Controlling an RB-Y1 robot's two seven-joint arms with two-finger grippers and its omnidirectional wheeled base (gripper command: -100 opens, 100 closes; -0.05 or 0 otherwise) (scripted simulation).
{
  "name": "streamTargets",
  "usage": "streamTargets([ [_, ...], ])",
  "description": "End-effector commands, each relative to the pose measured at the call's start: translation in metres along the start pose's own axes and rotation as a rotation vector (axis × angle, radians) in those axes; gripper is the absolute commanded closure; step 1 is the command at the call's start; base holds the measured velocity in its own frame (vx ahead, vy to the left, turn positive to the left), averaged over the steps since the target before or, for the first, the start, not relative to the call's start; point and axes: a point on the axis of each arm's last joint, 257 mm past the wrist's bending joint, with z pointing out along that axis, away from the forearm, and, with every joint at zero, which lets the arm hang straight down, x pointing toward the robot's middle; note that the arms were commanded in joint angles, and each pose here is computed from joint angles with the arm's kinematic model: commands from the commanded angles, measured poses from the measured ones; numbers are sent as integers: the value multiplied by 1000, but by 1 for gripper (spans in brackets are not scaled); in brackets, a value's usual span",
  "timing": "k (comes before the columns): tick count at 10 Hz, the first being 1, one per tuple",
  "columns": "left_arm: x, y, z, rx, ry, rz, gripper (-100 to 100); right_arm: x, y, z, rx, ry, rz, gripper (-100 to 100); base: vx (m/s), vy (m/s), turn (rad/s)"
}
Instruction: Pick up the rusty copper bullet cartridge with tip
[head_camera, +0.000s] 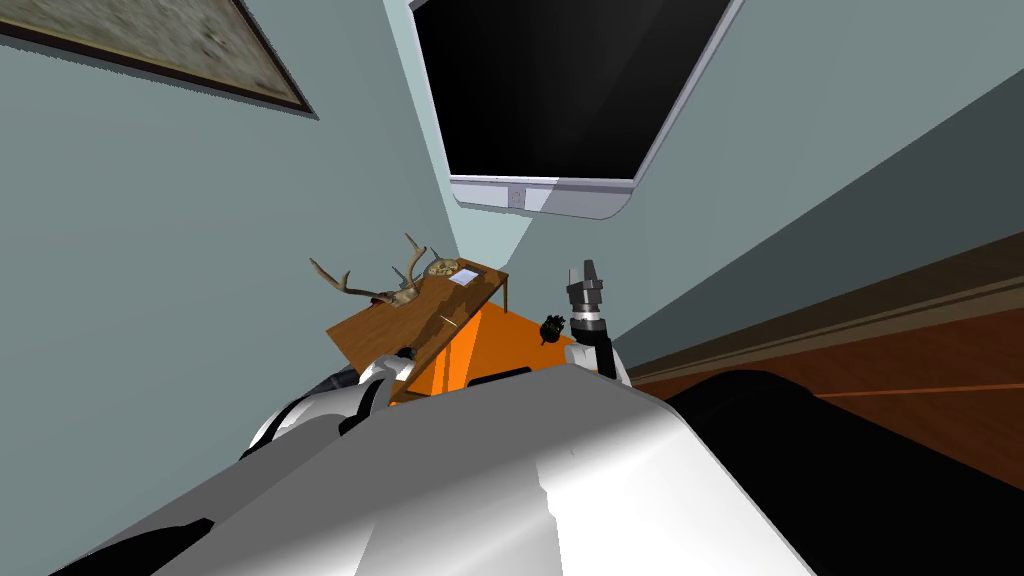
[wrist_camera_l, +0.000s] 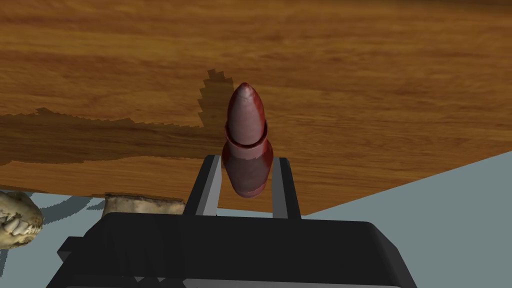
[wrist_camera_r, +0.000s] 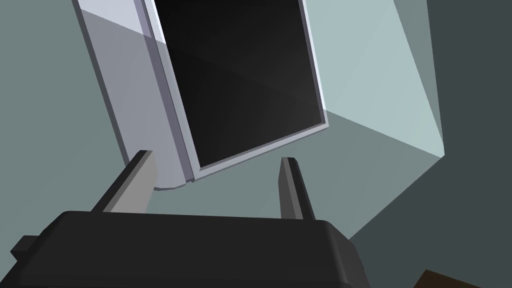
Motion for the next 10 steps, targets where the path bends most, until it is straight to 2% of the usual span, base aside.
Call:
streamTargets([
  [1,5,6,1,-11,7,19,100,0,0,0,0,0,0,0,47,-21,178],
  [3,-1,-2,0,5,-4,16,100,0,0,0,0,0,0,0,36,-27,86],
  [6,-7,-19,-4,43,-14,80,100,0,0,0,0,0,0,0,70,-46,275],
  [9,-7,-27,-6,61,-13,103,100,0,0,0,0,0,0,0,47,-39,109],
  [10,-5,-35,-9,80,-11,126,100,0,0,0,0,0,0,0,34,-24,224],
])
